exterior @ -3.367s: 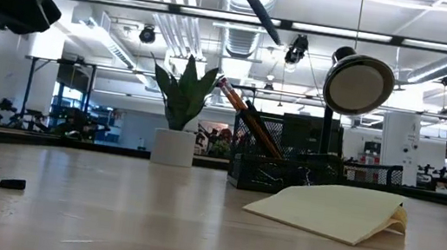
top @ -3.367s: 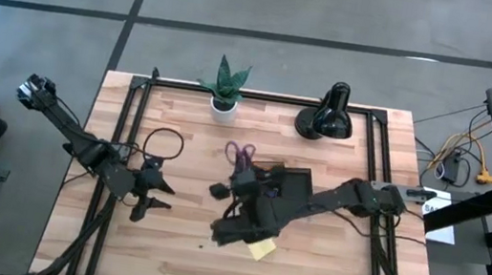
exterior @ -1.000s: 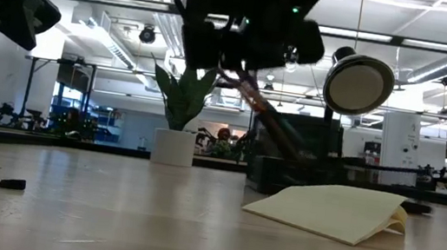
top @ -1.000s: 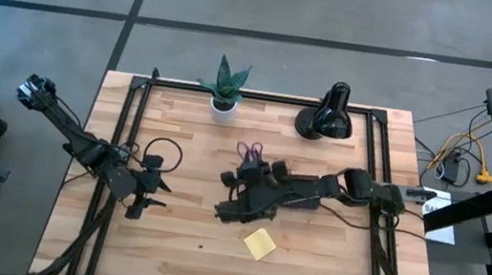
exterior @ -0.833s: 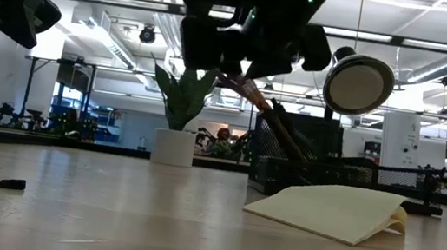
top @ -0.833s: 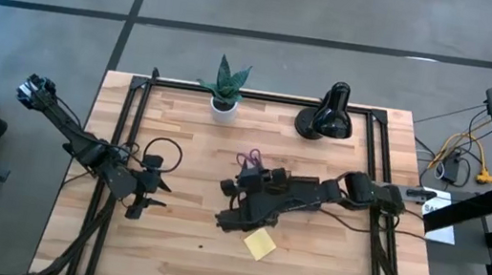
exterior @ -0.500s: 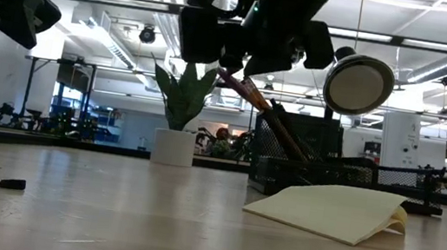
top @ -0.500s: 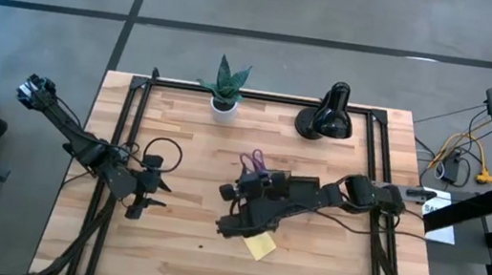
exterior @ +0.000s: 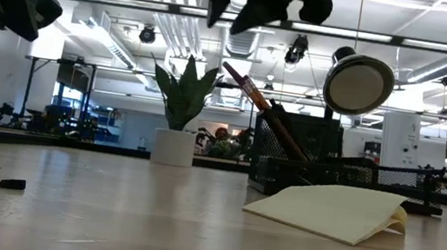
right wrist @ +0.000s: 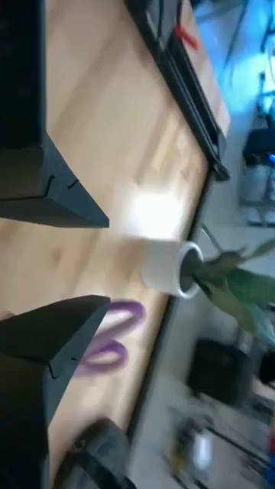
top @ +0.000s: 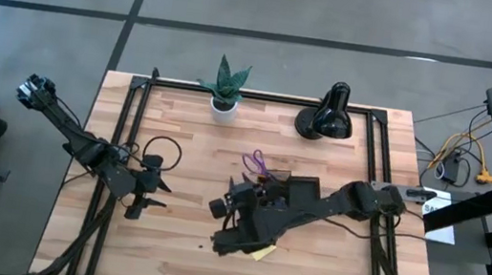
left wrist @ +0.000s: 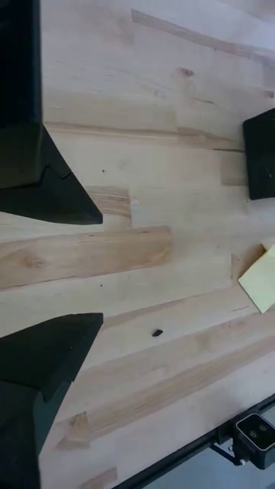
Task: Pick and place office supplies into organizer
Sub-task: Put the yellow sticky note into the black desk organizer
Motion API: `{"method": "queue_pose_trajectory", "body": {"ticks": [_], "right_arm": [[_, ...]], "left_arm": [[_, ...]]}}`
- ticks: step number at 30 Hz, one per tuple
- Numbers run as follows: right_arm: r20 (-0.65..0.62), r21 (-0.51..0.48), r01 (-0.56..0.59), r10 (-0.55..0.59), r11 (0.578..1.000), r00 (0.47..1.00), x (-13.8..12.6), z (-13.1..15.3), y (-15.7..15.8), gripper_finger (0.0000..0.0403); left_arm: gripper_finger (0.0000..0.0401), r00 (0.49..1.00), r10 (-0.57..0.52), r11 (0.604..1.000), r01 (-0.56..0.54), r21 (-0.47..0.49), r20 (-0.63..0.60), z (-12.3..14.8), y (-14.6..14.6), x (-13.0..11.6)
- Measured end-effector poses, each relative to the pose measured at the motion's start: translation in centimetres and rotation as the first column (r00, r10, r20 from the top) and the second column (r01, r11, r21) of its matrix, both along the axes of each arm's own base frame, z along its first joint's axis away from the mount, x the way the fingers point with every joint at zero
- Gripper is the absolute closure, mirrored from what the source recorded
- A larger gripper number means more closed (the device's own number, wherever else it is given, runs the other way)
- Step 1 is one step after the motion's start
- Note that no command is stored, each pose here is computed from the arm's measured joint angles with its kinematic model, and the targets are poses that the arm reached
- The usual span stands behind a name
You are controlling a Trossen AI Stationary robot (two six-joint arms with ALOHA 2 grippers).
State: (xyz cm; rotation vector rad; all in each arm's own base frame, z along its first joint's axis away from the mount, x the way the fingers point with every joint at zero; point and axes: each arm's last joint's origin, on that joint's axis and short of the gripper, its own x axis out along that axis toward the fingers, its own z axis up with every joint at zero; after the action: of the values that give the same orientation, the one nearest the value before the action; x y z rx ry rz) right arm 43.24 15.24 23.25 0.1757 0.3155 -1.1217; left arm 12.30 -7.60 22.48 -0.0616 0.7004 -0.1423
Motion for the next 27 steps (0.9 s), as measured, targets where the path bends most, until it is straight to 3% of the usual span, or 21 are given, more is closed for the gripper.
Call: {"method": "queue_pose_trajectory", "body": {"ticks": [4, 7, 10, 13, 16, 18, 21, 24, 27], "right_arm": [[0.186, 0.157, 0.003, -0.033, 0.988, 0.982, -0.1, 2.1, 1.6, 0.0246], [0.279, 0.312, -0.035, -0.057, 0.949, 0.959, -0.3, 4.5, 2.8, 0.0247], [0.316, 0.424, -0.134, -0.008, 0.896, 0.949, -0.9, 7.5, 4.1, 0.0252], [0.42, 0.503, -0.349, 0.13, 0.79, 0.898, -1.6, 11.5, 5.1, 0.0257], [0.578, 0.44, -0.587, 0.287, 0.68, 0.764, -2.6, 16.4, 6.1, 0.026], [0.654, 0.336, -0.68, 0.358, 0.652, 0.667, -3.7, 19.3, 6.5, 0.0262], [0.715, 0.18, -0.703, 0.399, 0.688, 0.574, -5.3, 22.7, 6.7, 0.0259], [0.741, 0.07, -0.641, 0.39, 0.765, 0.547, -6.7, 25.0, 6.7, 0.0254], [0.765, -0.009, -0.632, 0.412, 0.775, 0.495, -7.5, 26.6, 6.9, 0.0244]], "left_arm": [[0.0219, 0.999, 0.033, 0.997, -0.032, -0.068, 0.009, 0.7, 0.0, 0.0], [0.0219, 0.998, 0.063, 0.989, -0.062, -0.133, 0.008, 1.3, 0.0, 0.0], [0.0219, 0.997, 0.078, 0.978, -0.077, -0.196, -0.001, 1.7, 0.0, -0.1], [0.0219, 0.996, 0.084, 0.968, -0.084, -0.237, -0.009, 1.8, 0.0, -0.3], [0.0219, 0.996, 0.094, 0.96, -0.092, -0.263, -0.005, 2.0, 0.1, -0.5], [0.0219, 0.995, 0.095, 0.958, -0.09, -0.273, 0.004, 2.1, 0.2, -0.5], [0.0219, 0.995, 0.095, 0.953, -0.085, -0.289, 0.022, 2.4, 0.2, -0.6], [0.0219, 0.993, 0.098, 0.944, -0.073, -0.323, 0.059, 2.8, 0.2, -0.5], [0.0219, 0.991, 0.087, 0.929, -0.043, -0.367, 0.102, 3.3, 0.1, -0.5]]}}
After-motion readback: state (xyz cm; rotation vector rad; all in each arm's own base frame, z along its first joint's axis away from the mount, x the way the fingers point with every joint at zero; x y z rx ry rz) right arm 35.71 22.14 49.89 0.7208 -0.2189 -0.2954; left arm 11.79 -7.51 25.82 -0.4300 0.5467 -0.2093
